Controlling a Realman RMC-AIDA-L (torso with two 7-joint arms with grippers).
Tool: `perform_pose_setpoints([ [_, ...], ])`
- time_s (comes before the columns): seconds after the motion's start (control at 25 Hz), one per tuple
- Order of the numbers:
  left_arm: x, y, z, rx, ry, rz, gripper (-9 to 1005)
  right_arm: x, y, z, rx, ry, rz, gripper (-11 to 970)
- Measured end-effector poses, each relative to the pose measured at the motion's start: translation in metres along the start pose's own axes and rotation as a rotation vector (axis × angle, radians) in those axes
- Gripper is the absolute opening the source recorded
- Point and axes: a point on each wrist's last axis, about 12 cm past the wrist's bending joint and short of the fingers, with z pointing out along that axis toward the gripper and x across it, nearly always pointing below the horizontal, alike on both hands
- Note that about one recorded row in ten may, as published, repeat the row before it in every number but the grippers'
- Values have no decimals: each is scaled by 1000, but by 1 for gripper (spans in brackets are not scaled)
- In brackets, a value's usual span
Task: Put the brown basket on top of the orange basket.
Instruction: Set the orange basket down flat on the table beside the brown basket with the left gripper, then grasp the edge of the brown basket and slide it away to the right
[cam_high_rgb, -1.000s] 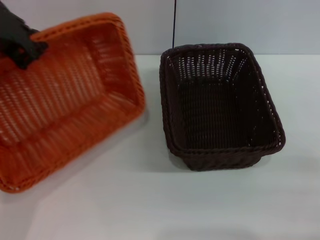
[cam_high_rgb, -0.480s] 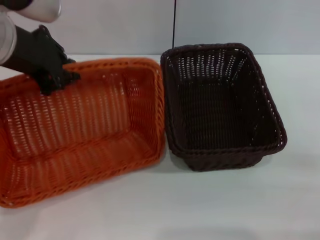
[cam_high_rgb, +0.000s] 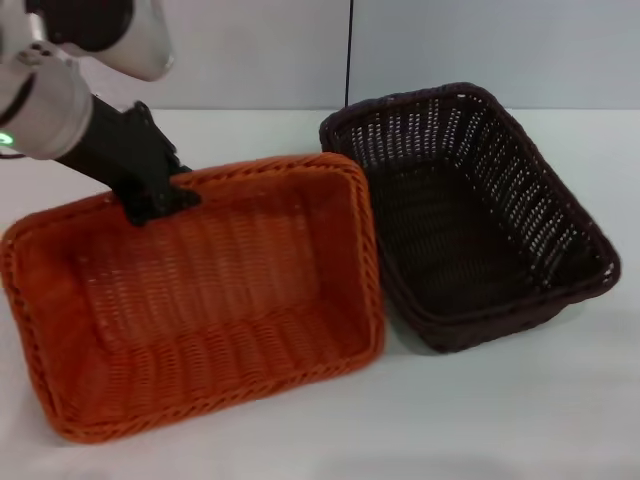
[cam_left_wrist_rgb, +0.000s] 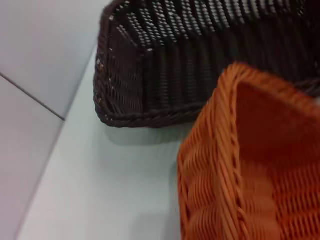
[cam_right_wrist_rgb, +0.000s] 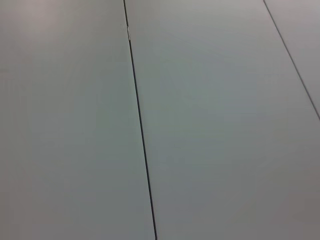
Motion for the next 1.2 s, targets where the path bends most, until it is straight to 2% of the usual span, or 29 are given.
perform_pose_setpoints([
  [0.12, 0, 6, 16, 37, 6, -11, 202, 0, 0, 0, -3, 0, 1, 816],
  [0.24, -2, 9, 26, 19, -4, -7, 208, 0, 2, 1, -9, -2, 3, 816],
  [0.52, -9, 17, 25, -61, -30, 12, 221, -1, 2, 1, -11, -8, 3, 816],
  [0.68, -12, 19, 26, -79, -36, 22, 379, -1, 1, -2, -7, -5, 1, 816],
  [0.88, -16, 23, 24, -150, -62, 19, 604, -1, 0, -4, -4, -2, -1, 815],
  [0.92, -17, 29, 17, -253, -105, -8, 651, -1, 0, -4, -5, -2, -1, 815],
  [0.96, -16, 32, 15, -301, -123, -23, 670, -1, 0, -4, -4, -3, -1, 815],
  [1.0, -13, 36, 7, -439, -178, -69, 690, -1, 0, -4, -5, -4, -1, 815],
  [1.04, -12, 38, 4, -490, -204, -88, 709, -2, 0, -4, -5, -6, -1, 815],
  [1.12, -3, 39, -9, -691, -307, -159, 748, -2, 0, -3, -6, -11, -1, 815],
  [1.2, 11, 32, -21, -891, -441, -234, 768, -3, 0, -3, -8, -21, -1, 815],
])
